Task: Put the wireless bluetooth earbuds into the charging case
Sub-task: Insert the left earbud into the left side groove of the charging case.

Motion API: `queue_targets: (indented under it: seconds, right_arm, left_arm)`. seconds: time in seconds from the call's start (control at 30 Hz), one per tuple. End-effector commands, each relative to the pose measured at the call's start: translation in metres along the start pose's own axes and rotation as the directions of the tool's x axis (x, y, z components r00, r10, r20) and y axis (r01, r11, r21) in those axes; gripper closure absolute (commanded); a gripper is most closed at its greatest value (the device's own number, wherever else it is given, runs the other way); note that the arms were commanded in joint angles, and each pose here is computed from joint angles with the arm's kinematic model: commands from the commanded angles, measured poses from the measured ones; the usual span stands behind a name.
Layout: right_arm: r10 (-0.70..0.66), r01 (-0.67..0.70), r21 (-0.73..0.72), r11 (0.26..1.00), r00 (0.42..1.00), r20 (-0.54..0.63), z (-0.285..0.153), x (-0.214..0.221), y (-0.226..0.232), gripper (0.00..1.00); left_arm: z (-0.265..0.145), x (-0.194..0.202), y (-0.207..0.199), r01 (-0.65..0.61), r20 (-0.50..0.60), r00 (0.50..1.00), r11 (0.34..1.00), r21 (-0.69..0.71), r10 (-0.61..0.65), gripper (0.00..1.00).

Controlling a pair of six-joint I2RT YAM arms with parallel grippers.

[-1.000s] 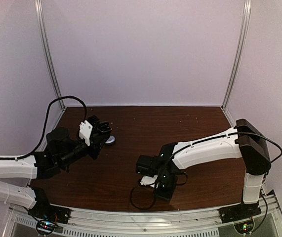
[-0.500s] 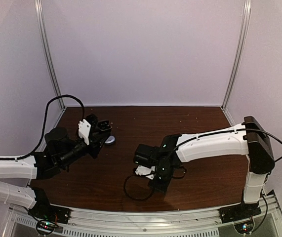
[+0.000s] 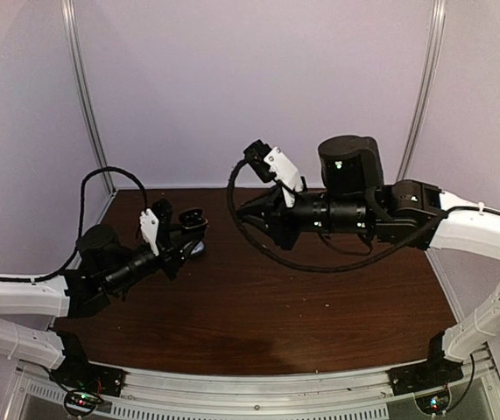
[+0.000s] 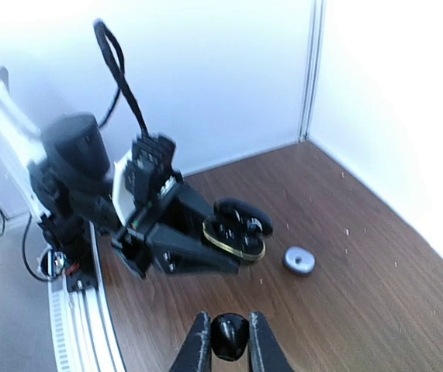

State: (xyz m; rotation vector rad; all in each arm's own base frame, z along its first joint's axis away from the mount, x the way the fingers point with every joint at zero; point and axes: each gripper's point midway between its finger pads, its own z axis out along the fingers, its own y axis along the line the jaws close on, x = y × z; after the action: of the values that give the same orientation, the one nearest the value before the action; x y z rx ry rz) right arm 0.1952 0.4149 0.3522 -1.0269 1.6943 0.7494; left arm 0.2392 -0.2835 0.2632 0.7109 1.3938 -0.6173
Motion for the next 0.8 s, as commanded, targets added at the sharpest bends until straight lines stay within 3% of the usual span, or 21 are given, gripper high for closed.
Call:
queue_targets:
  seconds: [0.0,0.3,0.77]
  right_arm:
    - [-0.008,0.025,-0.077,0.997,0.978,0.208,0.002,-0.043,0.015,0.93]
    - [-0.006,0.041,-0.120,0.992,0.962,0.274,0.024,-0.056,0.027,0.93]
    - [-0.120,0.131,-0.033,0.991,0.966,0.228,0.053,-0.039,0.028,0.93]
  left_arm:
    - [0.004,-0.053,-0.016,0.002,0.165,0.986,0.994,0.112,-0.020,1.00]
    - [0.008,-0.069,-0.035,-0.003,0.213,0.976,0.978,0.209,-0.043,1.00]
    - [0.011,-0.072,-0.047,0.013,0.224,0.972,0.967,0.256,-0.072,1.00]
